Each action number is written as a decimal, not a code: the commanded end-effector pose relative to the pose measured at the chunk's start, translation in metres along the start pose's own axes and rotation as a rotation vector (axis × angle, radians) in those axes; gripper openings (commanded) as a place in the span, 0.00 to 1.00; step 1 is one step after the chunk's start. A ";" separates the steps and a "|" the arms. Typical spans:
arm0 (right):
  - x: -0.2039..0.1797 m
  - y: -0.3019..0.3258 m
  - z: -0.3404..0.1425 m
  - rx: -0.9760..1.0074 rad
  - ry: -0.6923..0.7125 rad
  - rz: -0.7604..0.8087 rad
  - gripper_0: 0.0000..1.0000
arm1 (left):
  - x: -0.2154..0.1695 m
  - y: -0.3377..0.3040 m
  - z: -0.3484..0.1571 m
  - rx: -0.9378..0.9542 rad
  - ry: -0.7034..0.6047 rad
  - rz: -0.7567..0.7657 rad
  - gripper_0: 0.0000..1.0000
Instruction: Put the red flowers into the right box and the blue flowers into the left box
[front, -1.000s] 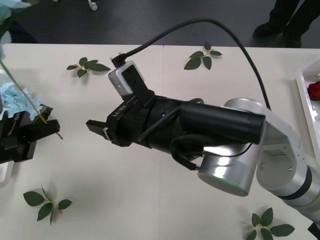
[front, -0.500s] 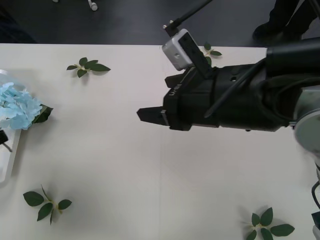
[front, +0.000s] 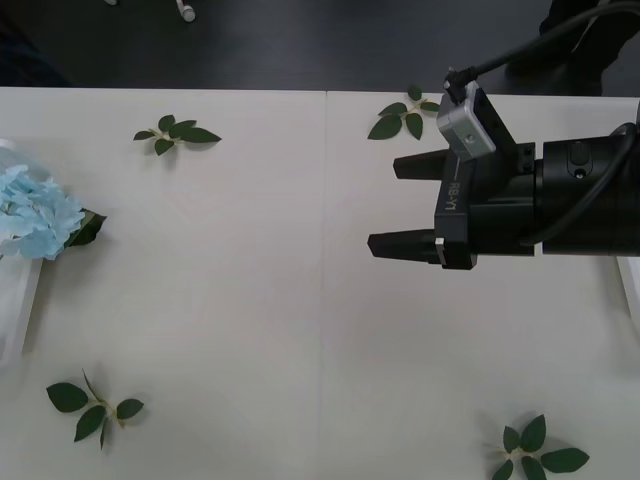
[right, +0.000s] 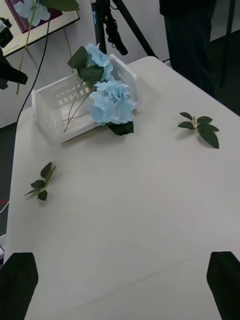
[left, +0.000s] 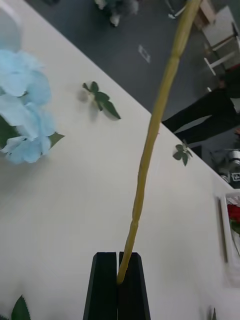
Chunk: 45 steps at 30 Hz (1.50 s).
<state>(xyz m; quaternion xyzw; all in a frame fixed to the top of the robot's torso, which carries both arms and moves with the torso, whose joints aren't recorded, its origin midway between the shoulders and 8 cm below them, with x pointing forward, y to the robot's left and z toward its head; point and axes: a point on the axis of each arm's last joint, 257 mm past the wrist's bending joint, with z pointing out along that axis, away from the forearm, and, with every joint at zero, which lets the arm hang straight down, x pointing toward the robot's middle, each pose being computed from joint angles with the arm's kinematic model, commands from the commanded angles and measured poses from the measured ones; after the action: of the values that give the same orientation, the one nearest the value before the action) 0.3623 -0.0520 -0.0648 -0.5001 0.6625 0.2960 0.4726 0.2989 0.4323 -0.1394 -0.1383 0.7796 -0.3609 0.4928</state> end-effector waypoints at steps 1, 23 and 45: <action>0.021 -0.005 -0.010 -0.016 0.044 -0.122 1.00 | -0.008 0.011 -0.015 -0.120 0.018 0.035 0.00; 0.062 -0.023 -0.063 -0.037 0.126 -0.226 1.00 | -0.066 0.080 -0.029 -0.533 -0.050 -0.115 0.00; 0.087 -0.019 -0.069 -0.037 0.164 -0.238 1.00 | -0.123 0.210 -0.012 -0.899 -0.022 -0.233 0.00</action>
<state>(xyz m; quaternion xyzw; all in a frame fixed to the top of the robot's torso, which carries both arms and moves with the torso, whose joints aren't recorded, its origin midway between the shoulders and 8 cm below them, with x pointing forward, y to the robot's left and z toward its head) 0.3582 -0.1541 -0.1231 -0.5799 0.6511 0.2217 0.4366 0.3671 0.6355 -0.2227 -0.4200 0.8408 -0.0587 0.3365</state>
